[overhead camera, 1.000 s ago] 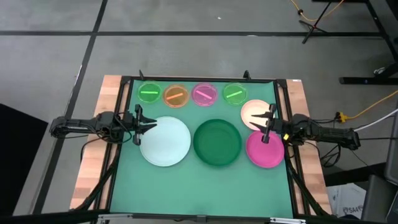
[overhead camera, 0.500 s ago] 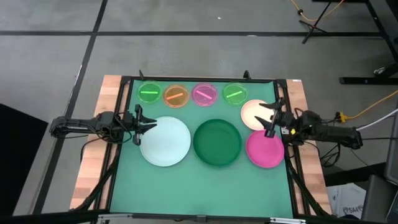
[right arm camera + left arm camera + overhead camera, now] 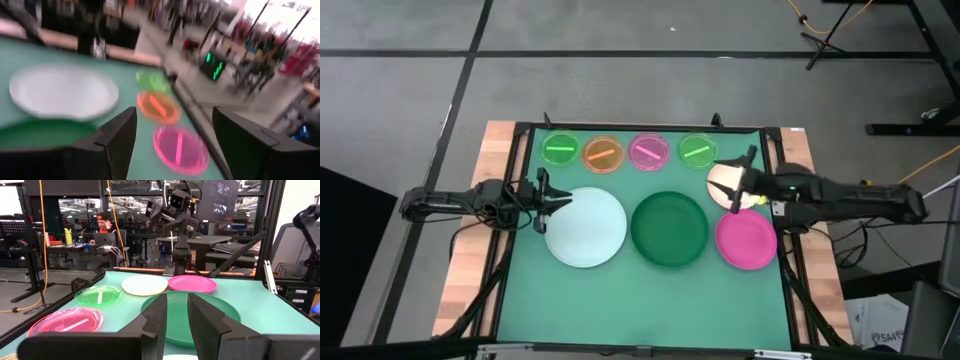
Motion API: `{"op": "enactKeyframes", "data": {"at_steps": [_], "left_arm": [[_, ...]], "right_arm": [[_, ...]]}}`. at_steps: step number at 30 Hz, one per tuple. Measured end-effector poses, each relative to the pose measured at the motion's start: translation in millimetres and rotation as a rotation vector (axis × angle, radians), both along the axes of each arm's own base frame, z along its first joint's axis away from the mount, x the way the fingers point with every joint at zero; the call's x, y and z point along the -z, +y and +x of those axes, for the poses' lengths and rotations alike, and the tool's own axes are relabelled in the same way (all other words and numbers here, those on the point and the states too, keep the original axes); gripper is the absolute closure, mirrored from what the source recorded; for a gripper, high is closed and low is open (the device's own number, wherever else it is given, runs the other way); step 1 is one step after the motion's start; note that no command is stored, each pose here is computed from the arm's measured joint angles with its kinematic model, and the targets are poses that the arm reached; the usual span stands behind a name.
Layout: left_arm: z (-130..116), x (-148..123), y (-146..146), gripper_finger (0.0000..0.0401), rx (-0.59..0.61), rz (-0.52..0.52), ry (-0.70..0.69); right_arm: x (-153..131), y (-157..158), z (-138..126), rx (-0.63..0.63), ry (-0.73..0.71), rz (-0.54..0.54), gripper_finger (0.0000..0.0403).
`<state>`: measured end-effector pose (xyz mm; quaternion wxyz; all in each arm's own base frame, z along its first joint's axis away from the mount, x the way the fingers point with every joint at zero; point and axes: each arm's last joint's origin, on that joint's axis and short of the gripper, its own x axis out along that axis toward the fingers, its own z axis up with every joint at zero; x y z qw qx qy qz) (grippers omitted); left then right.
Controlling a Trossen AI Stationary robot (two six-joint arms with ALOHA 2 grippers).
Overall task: Stack plastic plates
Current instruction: Stack the green plate on top of the the light blue plate
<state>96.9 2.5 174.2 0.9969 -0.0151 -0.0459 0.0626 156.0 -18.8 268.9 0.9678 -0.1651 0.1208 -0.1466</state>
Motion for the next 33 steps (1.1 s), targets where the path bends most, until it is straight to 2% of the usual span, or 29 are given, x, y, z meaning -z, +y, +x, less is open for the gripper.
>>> {"op": "enactKeyframes", "data": {"at_steps": [5, 10, 17, 22, 27, 33], "left_arm": [[0.0, 0.0, 0.0, 0.0331, 0.000, 0.000, 0.000], [0.0, 0.0, 0.0, 0.0331, 0.000, 0.000, 0.000], [0.0, -0.1, 0.0, 0.0331, 0.000, 0.000, 0.000], [0.0, 0.0, 0.0, 0.0331, 0.000, 0.000, 0.000], [0.0, -0.1, 0.0, 0.0331, 0.000, 0.000, 0.000], [0.0, 0.0, 0.0, 0.0331, 0.000, 0.000, 0.000]], "right_arm": [[1.7, -2.2, 26.9, 0.010, 0.227, 0.014, 0.0150], [5.6, -4.2, 53.4, 0.010, 0.369, 0.021, 0.0150], [14.4, -12.6, 89.7, -0.089, 0.476, 0.067, 0.0150], [26.4, -32.1, 108.1, -0.097, 0.534, 0.117, 0.0150], [42.9, -52.2, 116.9, -0.127, 0.595, 0.150, 0.0150], [63.8, -68.6, 120.5, -0.162, 0.650, 0.241, 0.0150]]}}
